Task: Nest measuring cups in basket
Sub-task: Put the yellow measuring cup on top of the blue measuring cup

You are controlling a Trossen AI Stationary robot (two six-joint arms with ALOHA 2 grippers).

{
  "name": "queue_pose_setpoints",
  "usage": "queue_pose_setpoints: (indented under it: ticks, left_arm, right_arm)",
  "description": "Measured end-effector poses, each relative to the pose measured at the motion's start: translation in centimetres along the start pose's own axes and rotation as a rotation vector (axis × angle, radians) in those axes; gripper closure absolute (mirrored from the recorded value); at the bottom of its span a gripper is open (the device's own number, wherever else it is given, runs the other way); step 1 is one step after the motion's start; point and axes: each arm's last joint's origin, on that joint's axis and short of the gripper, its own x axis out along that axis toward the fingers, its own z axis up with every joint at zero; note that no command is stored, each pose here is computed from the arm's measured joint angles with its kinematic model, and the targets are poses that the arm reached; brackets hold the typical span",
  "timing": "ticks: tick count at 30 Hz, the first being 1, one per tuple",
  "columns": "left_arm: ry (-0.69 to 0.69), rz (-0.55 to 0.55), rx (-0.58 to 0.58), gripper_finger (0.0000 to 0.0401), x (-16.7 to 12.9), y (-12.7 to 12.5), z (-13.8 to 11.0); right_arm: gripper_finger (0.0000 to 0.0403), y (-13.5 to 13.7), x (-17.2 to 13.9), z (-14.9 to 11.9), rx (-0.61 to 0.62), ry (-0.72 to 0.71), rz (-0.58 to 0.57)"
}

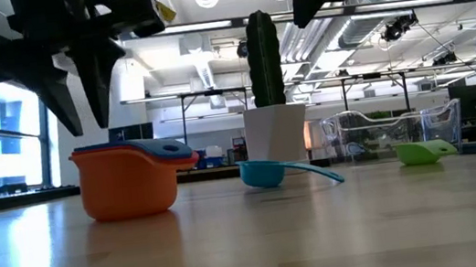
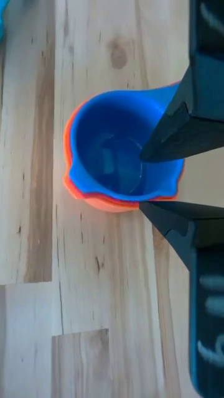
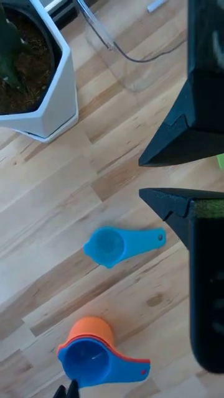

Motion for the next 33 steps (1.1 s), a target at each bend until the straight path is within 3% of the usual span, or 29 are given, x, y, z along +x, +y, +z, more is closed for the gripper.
queue_pose_setpoints:
  ticks: [16, 29, 33]
  left_arm:
    - [-0.004, -0.138, 0.242, 0.0299, -4.1, 0.9, 0.7]
    - [0.001, -0.163, 0.542, 0.0299, -4.9, 1.1, 1.0]
    - [-0.002, -0.162, 0.551, 0.0299, -4.9, 1.0, 1.4]
  right_arm:
    - [0.0346, 3.5, -0.4, -2.5, -0.025, 0.118, 0.091]
    - [0.0346, 8.3, -1.5, -6.5, -0.056, 0.147, 0.081]
    - [0.0346, 8.4, -1.7, -7.4, -0.088, 0.168, 0.016]
